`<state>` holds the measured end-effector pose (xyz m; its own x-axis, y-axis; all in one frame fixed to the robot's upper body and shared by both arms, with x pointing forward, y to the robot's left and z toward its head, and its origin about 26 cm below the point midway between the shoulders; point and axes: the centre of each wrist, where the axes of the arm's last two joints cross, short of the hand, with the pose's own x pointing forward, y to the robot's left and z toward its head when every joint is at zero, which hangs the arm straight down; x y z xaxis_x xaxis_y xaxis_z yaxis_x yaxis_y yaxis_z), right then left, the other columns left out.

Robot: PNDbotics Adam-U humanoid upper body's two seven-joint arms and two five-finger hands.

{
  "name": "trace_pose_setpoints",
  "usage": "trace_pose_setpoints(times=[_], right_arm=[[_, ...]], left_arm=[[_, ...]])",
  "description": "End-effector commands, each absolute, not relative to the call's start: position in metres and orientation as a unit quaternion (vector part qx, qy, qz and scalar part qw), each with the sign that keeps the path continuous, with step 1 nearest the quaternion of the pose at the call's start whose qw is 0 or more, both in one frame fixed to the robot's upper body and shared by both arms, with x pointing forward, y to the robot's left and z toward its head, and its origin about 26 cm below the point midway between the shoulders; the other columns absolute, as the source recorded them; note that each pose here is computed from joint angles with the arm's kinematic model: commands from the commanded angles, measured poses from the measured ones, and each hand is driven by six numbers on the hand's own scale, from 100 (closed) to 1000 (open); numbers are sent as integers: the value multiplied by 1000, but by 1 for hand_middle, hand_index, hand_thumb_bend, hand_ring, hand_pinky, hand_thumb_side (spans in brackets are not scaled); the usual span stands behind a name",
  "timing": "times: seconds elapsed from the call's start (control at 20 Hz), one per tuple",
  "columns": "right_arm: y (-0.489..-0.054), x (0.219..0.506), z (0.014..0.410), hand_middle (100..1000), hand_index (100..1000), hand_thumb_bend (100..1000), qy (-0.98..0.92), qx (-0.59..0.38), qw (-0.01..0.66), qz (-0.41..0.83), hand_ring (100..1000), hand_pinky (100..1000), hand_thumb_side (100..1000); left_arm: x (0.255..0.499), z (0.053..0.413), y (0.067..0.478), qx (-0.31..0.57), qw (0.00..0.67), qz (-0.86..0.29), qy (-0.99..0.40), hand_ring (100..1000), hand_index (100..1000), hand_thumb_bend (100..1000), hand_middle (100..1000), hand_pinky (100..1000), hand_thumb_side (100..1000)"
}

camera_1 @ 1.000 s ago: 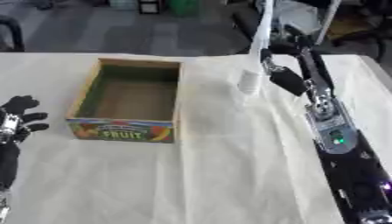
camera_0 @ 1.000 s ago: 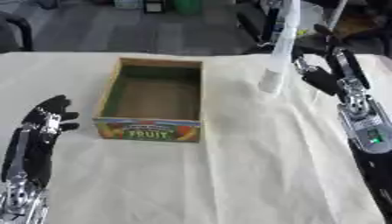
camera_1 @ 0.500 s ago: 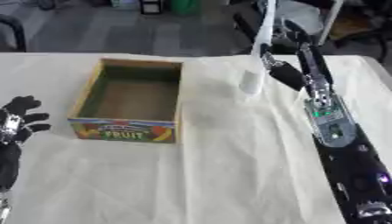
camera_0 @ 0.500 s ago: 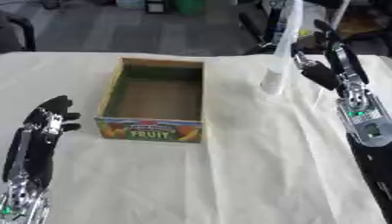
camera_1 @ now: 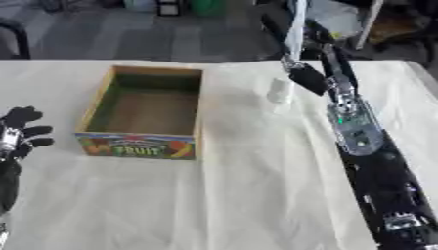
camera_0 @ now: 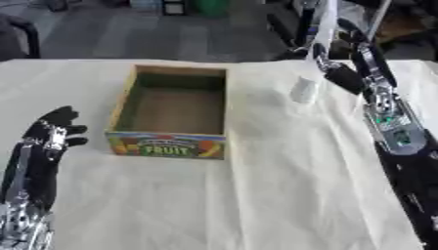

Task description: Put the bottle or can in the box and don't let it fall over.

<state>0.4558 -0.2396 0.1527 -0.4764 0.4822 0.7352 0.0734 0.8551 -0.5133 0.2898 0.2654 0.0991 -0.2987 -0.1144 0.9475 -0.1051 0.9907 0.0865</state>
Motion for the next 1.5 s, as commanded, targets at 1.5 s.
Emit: trace_pose_setpoints(times=[1.5], right_arm=[[-239, 474, 156, 996, 1000, 238, -818, -229, 492, 191, 1000, 926, 456]], left_arm=[[291, 108, 263, 60, 575, -8, -816, 677, 791, 462, 724, 659, 688]])
